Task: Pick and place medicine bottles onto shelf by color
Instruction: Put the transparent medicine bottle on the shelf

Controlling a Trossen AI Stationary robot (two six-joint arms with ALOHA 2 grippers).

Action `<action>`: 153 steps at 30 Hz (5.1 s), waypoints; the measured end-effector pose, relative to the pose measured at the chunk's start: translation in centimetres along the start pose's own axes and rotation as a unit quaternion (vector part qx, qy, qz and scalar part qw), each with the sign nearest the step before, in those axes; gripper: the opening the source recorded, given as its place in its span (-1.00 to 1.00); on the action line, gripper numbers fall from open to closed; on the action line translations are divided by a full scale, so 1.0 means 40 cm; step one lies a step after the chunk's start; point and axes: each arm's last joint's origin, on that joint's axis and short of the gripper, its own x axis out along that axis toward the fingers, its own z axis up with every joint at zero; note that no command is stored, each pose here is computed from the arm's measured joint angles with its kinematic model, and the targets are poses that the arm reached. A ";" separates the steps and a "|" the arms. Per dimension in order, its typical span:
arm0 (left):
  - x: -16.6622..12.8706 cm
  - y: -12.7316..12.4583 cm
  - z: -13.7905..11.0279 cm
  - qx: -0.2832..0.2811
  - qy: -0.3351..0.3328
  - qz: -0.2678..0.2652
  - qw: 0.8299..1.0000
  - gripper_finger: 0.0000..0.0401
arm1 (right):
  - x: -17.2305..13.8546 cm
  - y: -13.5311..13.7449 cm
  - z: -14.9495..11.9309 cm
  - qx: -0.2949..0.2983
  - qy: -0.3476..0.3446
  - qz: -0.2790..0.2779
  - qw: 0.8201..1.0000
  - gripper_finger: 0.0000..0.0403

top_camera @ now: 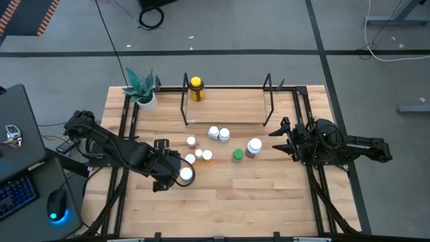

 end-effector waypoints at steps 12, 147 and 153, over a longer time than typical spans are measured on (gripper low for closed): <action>0.026 0.007 -0.025 -0.013 0.047 0.036 0.998 0.30 | 0.000 0.000 0.000 0.000 0.000 0.000 1.000 0.28; 0.193 0.120 0.116 -0.003 -0.048 -0.131 0.990 0.16 | 0.000 0.001 0.004 -0.002 -0.007 0.001 1.000 0.28; 0.194 0.126 0.117 -0.027 -0.044 -0.138 0.989 0.50 | 0.000 0.001 0.004 -0.002 -0.007 0.001 1.000 0.28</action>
